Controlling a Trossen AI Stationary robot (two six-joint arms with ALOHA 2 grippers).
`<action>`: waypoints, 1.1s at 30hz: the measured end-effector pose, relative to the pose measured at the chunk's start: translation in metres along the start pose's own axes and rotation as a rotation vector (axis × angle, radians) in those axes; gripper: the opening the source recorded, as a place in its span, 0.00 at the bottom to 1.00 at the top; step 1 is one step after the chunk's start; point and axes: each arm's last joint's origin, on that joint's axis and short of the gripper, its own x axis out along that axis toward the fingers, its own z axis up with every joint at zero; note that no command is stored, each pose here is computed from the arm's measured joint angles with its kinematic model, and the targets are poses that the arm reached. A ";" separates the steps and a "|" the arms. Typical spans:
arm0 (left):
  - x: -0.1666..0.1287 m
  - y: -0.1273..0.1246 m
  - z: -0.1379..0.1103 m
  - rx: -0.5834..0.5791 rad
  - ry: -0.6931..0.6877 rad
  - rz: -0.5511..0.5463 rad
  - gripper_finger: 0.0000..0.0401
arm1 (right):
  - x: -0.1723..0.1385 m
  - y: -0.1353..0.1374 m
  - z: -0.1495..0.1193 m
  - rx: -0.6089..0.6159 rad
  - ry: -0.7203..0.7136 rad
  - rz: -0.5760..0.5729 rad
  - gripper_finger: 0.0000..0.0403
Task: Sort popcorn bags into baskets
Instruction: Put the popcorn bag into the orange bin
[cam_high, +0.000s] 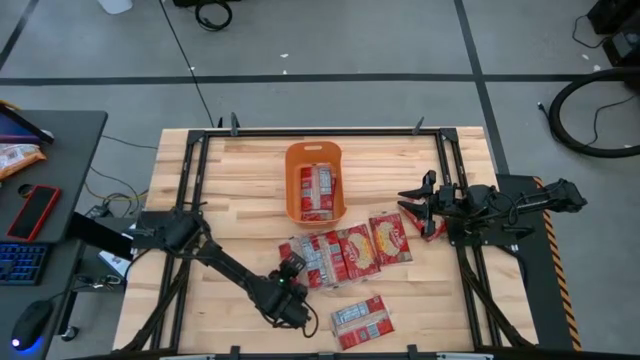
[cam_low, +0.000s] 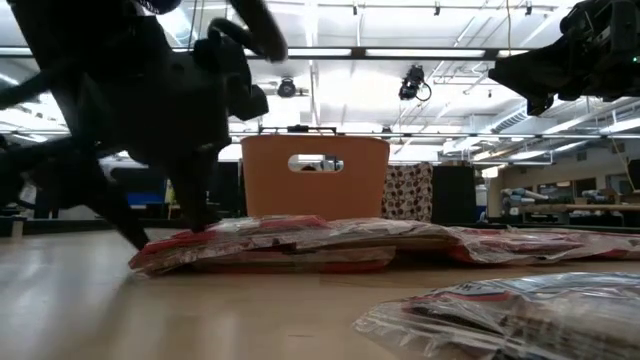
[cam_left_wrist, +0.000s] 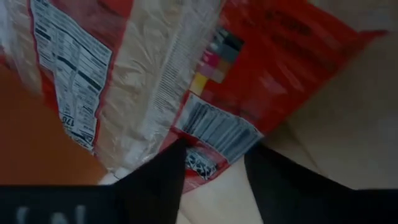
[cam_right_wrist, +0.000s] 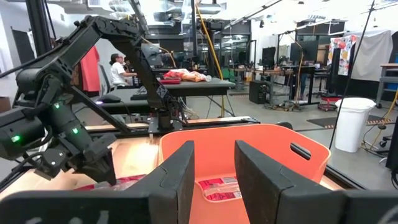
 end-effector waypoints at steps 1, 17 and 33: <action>0.000 0.000 0.000 -0.005 0.002 0.004 0.36 | 0.000 0.000 0.000 0.000 0.000 0.000 0.30; -0.029 0.022 -0.014 -0.173 -0.042 -0.024 0.01 | 0.000 0.000 0.000 0.000 0.000 0.000 0.30; -0.153 0.163 -0.077 -1.039 -0.447 0.343 0.02 | 0.000 0.000 0.000 0.001 -0.003 0.000 0.30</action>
